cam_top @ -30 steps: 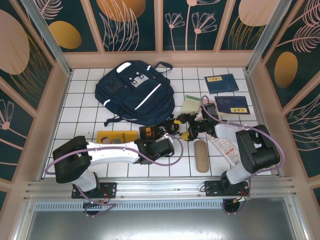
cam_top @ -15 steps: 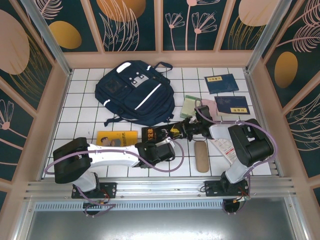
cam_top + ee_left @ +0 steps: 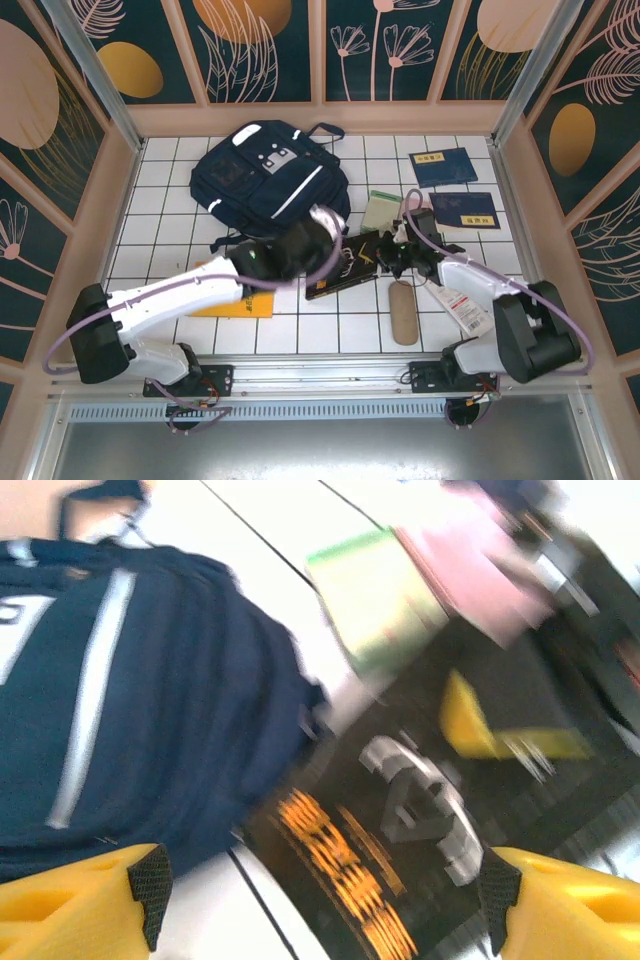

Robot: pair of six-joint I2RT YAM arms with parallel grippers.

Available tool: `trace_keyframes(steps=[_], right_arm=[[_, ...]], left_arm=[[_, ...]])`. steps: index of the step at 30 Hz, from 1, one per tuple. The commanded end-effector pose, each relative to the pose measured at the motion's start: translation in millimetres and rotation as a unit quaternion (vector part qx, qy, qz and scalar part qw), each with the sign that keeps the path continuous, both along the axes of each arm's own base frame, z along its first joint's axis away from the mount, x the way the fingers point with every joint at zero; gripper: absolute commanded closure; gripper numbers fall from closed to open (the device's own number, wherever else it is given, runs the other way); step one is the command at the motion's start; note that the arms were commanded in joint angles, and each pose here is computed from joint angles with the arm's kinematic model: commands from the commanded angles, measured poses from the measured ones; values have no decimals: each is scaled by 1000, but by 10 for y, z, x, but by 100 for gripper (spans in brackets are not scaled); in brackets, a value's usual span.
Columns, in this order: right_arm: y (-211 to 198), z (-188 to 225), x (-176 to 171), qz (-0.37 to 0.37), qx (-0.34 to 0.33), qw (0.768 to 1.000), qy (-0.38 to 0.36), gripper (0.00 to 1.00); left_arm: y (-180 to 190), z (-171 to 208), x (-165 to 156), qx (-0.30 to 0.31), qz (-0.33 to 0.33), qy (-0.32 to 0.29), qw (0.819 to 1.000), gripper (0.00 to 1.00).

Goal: Pack the student bag

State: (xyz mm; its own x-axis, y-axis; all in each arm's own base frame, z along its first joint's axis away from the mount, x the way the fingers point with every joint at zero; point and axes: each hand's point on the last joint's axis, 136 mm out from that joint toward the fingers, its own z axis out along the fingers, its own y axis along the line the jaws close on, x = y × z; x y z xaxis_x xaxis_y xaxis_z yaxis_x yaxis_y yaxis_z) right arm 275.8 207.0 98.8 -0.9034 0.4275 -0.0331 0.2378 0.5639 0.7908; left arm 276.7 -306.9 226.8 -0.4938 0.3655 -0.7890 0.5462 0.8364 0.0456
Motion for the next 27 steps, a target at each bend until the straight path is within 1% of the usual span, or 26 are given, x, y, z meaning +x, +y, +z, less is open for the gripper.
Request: trace_keyframes(steps=[1,4,7,9,11,12,14,16,19,21,24,27], right_arm=[[-188,266,203,-26,-47,994,-98,100],[-217,639,234,-33,-37,984,-169,100],[-205,904,240,-22,-33,977,-212,100],[-289,992,255,-39,-48,972,-227,100],[-403,1030,274,-65,-68,966,-240,100],[-445,1032,279,-74,-75,964,-246,100],[-459,1022,279,-72,-83,961,-254,100],[-463,1015,266,-66,-88,960,-256,100],[-455,1078,221,-55,-88,957,-269,100],[-482,1087,206,-60,-90,957,-270,100],[-507,1102,227,-56,-106,956,-268,100],[-516,1113,265,-56,-117,956,-263,100]], left_arm=[[131,-24,416,-70,54,82,993,18],[248,-123,903,-126,90,126,980,18],[408,-279,1356,-177,122,160,963,17],[484,-463,1652,-193,136,179,955,17],[542,-581,1920,-194,148,184,952,18],[550,-708,2054,-192,151,195,950,18],[561,-862,2269,-198,156,212,944,19],[436,-926,2416,-231,130,229,937,19],[374,-944,2647,-241,125,220,937,19],[341,-998,2747,-249,121,228,933,18],[226,-1124,2757,-269,103,256,923,20],[214,-1276,2723,-278,105,269,916,22]])
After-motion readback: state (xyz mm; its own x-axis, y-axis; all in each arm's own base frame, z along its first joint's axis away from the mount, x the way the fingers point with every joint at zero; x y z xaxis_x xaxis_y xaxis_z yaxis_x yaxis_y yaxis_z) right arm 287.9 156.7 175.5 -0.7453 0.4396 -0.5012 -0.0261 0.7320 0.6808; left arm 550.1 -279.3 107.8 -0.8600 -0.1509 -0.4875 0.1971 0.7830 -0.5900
